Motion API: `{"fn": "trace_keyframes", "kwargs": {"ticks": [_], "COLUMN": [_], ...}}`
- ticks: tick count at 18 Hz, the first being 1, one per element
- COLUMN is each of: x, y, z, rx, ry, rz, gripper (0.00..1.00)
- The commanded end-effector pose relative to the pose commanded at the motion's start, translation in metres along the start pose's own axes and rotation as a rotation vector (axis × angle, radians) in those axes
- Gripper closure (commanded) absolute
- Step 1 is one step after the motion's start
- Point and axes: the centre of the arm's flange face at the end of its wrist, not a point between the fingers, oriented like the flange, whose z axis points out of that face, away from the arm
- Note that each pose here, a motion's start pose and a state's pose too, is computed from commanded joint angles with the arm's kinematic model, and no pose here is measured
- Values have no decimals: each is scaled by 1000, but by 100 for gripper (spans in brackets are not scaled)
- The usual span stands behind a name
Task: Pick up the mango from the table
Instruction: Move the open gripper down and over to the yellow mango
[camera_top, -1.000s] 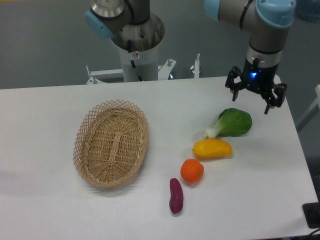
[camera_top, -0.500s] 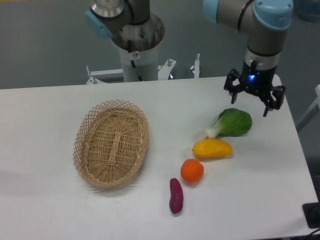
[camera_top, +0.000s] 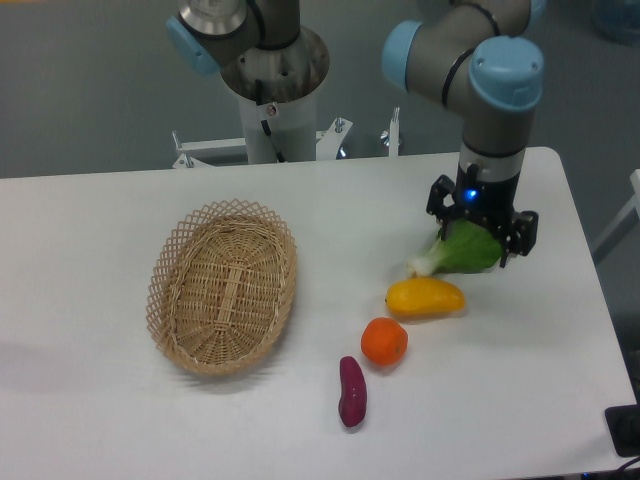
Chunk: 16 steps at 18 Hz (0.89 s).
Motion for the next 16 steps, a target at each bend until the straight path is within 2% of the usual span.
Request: {"fn": "trace_keyframes", "kwargs": {"ticks": [7, 9, 14, 16], "x": [12, 17, 23, 34], "y": [-5, -9, -27, -32], "z": [36, 48, 69, 82], "rx": [-1, -1, 2, -1], "ry": [57, 77, 56, 82], "rz": [197, 209, 232, 241], "gripper": [0, 0, 0, 0]}}
